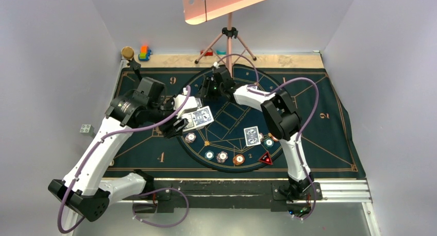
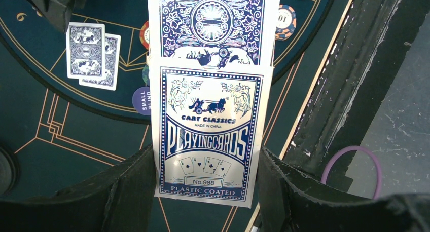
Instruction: Distribute texas hold em gaming equipment
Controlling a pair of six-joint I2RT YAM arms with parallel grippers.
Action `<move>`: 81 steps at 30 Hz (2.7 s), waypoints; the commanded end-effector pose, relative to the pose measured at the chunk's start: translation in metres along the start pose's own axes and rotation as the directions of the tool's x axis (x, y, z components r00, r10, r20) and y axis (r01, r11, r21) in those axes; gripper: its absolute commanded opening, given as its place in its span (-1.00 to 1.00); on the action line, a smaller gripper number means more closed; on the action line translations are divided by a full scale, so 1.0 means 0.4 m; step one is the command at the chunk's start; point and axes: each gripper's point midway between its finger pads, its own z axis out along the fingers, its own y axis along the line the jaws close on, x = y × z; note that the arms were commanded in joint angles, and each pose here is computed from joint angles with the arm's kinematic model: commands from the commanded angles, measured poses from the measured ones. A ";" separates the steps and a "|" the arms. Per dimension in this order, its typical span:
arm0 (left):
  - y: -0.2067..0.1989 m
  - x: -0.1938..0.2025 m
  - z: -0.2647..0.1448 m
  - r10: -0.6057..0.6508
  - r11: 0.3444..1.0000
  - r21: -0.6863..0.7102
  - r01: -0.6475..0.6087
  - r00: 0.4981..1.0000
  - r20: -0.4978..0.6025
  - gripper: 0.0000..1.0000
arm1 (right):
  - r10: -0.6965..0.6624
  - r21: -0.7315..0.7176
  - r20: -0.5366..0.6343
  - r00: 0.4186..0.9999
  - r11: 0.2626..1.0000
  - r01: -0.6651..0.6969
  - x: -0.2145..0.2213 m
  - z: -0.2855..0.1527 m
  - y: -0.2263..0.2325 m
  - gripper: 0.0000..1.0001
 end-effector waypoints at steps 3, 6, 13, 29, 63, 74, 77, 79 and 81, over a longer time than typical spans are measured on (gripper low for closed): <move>0.004 -0.028 -0.013 0.003 1.000 -0.015 -0.003 0.999 0.050 -1.00 | -0.129 -0.054 0.130 0.983 0.989 0.137 -0.111 -0.182 0.142 0.26; 0.008 -0.027 -0.007 0.006 1.000 -0.017 -0.005 0.999 0.049 -1.00 | -0.158 -0.102 0.142 0.977 0.980 0.173 -0.114 -0.262 0.189 0.32; 0.017 -0.039 0.005 0.008 1.000 -0.011 -0.007 0.998 0.060 -1.00 | -0.227 -0.180 0.243 0.943 0.945 0.274 -0.096 -0.511 0.255 0.74; 0.054 -0.070 0.026 0.000 0.999 -0.040 0.004 0.997 0.083 -1.00 | -0.380 -0.487 0.079 0.921 0.792 0.369 0.077 -0.622 0.323 0.90; 0.057 -0.079 0.021 -0.008 0.999 -0.034 0.010 0.997 0.076 -1.00 | -0.383 -0.391 -0.007 0.924 0.851 0.350 0.111 -0.574 0.264 0.58; 0.050 -0.079 0.017 -0.009 1.000 -0.026 0.011 0.997 0.080 -1.00 | -0.377 -0.317 0.038 0.925 0.873 0.369 0.077 -0.588 0.255 0.38; 0.049 -0.079 0.015 -0.007 1.000 -0.028 0.009 0.997 0.082 -1.00 | -0.381 -0.308 0.055 0.923 0.873 0.378 0.069 -0.599 0.259 0.35; 0.047 -0.079 0.012 -0.004 1.000 -0.028 0.007 0.996 0.084 -1.00 | -0.382 -0.302 0.062 0.922 0.873 0.382 0.065 -0.605 0.260 0.32; 0.046 -0.079 0.011 -0.004 1.000 -0.029 0.006 0.996 0.085 -1.00 | -0.382 -0.298 0.073 0.921 0.873 0.385 0.059 -0.612 0.262 0.29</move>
